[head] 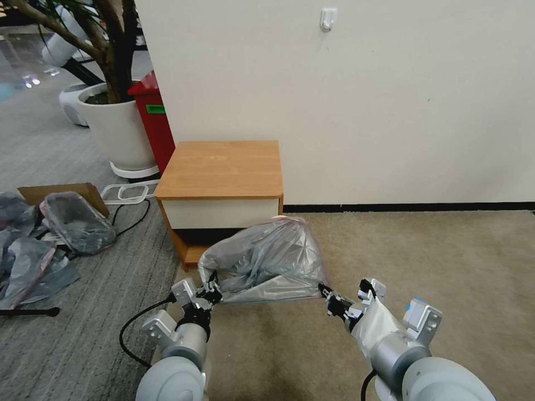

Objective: Pick up the garbage bag from the table and place it over the trash can.

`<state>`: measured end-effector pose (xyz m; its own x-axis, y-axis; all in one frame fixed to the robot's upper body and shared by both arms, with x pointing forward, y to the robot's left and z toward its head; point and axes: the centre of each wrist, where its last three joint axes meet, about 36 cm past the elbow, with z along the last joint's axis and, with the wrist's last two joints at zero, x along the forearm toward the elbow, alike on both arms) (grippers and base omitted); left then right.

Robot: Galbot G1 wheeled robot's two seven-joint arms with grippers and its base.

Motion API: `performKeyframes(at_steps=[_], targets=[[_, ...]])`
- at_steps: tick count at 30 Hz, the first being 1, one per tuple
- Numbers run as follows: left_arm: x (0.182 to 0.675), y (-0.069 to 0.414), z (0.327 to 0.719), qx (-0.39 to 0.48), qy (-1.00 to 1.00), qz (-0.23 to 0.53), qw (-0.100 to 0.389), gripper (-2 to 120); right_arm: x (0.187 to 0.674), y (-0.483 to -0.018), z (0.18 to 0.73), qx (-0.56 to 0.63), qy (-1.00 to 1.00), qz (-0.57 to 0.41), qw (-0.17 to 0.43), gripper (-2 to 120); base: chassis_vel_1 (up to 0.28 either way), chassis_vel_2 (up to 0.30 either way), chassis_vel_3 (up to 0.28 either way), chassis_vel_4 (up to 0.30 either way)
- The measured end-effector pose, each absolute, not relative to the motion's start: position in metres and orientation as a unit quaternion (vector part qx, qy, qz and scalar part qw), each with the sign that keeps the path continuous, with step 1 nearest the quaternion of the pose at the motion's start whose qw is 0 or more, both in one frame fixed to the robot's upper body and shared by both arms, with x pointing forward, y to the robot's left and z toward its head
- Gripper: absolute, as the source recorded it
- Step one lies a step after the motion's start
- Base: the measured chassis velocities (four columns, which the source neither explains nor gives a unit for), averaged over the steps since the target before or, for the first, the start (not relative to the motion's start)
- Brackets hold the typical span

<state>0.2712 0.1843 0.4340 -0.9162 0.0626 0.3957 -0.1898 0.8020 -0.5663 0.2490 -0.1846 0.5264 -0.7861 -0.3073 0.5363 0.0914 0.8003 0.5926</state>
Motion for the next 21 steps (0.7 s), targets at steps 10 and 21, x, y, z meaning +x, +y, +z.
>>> performKeyframes(at_steps=[10,21], targets=[[0.268,0.196,0.439,-0.015,-0.917,0.321,0.235,4,0.265,-0.196,0.523,0.065,-0.907,-0.3,0.288,0,0.0,0.0,0.0,0.0],[0.271,0.199,0.438,-0.008,-0.917,0.313,0.248,4,0.262,-0.2,0.524,0.062,-0.92,-0.267,0.28,3,0.0,0.0,0.0,0.0]])
